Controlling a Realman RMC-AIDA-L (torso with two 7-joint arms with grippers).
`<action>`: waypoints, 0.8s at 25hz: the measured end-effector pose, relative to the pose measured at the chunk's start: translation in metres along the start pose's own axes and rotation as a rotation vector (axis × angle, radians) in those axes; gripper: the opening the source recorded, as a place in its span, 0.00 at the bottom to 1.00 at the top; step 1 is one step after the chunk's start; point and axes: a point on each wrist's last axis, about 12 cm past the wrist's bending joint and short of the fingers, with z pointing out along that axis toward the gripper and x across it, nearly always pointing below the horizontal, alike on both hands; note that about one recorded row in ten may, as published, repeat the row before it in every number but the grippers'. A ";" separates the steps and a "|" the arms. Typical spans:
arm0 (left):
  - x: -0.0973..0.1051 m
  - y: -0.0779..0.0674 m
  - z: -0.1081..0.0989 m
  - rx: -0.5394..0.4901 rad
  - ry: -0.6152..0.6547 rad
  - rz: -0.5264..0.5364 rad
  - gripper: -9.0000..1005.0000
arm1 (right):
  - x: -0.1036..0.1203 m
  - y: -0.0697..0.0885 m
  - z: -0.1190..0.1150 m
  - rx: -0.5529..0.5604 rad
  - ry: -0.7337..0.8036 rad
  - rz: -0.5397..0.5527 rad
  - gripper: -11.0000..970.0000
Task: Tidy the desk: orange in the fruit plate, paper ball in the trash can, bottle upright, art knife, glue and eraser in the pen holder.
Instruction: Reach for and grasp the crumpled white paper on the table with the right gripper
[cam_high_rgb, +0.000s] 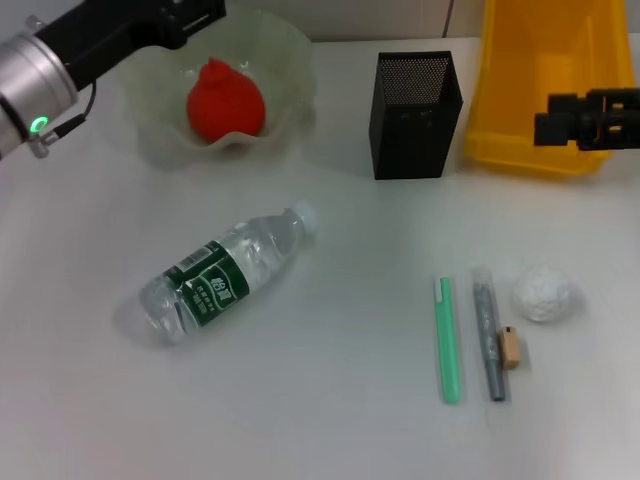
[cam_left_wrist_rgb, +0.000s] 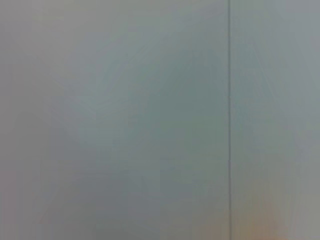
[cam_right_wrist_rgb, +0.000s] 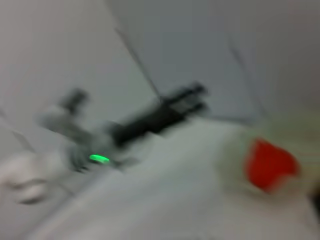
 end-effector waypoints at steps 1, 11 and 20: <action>0.000 0.000 0.000 0.000 0.000 0.000 0.79 | -0.005 0.002 0.000 0.064 0.052 0.031 0.84; 0.000 -0.001 -0.009 0.012 -0.011 -0.042 0.79 | -0.008 -0.013 0.035 0.486 0.522 0.208 0.84; -0.001 0.000 -0.007 0.006 -0.015 -0.046 0.78 | 0.015 -0.037 0.063 0.483 0.610 0.222 0.84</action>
